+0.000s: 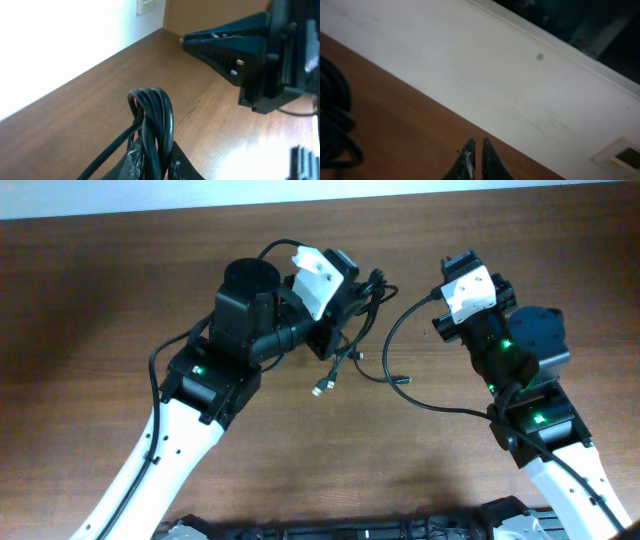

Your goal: Untangle cables

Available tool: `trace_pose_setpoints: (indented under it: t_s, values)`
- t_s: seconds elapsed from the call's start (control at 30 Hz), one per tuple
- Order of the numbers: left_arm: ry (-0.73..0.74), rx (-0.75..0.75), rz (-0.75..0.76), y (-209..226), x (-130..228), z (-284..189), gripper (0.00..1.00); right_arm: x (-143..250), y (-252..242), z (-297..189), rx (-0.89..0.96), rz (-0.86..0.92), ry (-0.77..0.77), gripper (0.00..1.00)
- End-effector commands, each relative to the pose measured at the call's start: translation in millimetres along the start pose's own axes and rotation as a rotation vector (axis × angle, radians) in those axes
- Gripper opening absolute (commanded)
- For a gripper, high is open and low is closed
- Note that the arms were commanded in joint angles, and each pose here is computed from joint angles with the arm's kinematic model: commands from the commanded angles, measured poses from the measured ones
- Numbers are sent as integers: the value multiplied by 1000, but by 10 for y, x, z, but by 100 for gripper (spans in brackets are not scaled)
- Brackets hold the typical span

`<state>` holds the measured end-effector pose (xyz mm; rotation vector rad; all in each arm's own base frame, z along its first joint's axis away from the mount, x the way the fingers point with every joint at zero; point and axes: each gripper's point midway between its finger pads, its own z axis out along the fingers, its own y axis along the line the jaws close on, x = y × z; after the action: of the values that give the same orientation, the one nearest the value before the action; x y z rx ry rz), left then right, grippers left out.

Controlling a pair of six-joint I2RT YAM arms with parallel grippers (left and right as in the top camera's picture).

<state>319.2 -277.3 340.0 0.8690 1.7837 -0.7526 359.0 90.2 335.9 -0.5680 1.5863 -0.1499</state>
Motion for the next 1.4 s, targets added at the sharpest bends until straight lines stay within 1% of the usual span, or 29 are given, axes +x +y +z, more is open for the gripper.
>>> trace_pose_setpoints:
  t_s: [0.0,0.07,0.1,0.13,0.17,0.2,0.27,0.3,0.33,0.37,0.43,0.5,0.53,0.67,0.7,0.83,0.87,0.9,0.97,1.0,1.03,1.1,1.13,1.17,1.2,1.27,1.37]
  values:
    - [-47,21,299,-96,-163,-127,0,4,179,-4,-98,16,-12,4]
    - [-48,19,388,-96,-163,-127,0,9,321,-23,-177,16,-19,4]
    - [-49,18,445,-96,-162,-127,0,-11,441,-50,-245,2,-38,4]
    - [-46,17,537,-96,-153,-126,0,-49,560,-86,-315,-33,-69,4]
    - [-43,17,598,-97,-144,-126,0,-83,630,-113,-357,-59,-95,4]
    - [-32,20,707,-98,-111,-125,0,-111,682,-136,-388,-68,-115,13]
    - [-33,19,742,-98,-111,-125,0,-119,735,-160,-418,-103,-132,25]
    - [-33,19,757,-99,-110,-125,0,-124,764,-175,-434,-124,-143,33]
    - [-33,19,787,-99,-110,-125,0,-154,819,-206,-467,-145,-168,45]
    - [-33,19,808,-99,-110,-125,0,-170,848,-224,-485,-157,-183,51]
    - [-35,18,821,-99,-113,-125,0,-195,896,-255,-514,-178,-208,57]
    - [-37,32,819,-123,-104,-125,0,-198,892,-254,-512,-181,-210,60]
    - [-34,41,826,-135,-86,-125,0,-198,893,-254,-510,-208,-217,61]
    - [-52,159,888,-327,10,-146,0,-250,869,-250,-496,-219,-240,63]
    - [-50,166,890,-336,22,-148,0,-253,868,-250,-496,-219,-241,62]
    - [-66,192,889,-385,16,-157,0,-291,957,-314,-554,-214,-274,36]
    - [-76,202,890,-407,5,-161,0,-290,985,-333,-572,-210,-278,18]
    - [-86,198,896,-408,-20,-161,0,-263,999,-336,-581,-205,-267,4]
    - [-97,192,903,-405,-49,-160,0,-237,1009,-337,-586,-201,-255,4]
    - [-102,189,907,-404,-65,-160,3,-214,993,-321,-575,-198,-240,4]
    - [-103,184,901,-397,-73,-159,13,-190,950,-288,-547,-188,-218,4]
    - [-99,150,800,-344,-127,-152,16,-113,766,-174,-436,-113,-135,4]
    - [-93,126,736,-303,-152,-150,29,-96,699,-142,-397,-79,-113,4]
    - [-92,120,692,-302,-167,-170,71,-69,595,-99,-337,-31,-81,4]
    - [-96,119,651,-314,-190,-199,99,-52,530,-78,-300,-3,-64,4]
    - [-108,116,581,-371,-248,-321,99,-45,456,-64,-275,49,-56,4]
    - [-91,123,540,-499,-224,-578,99,-84,302,-59,-252,157,-76,4]
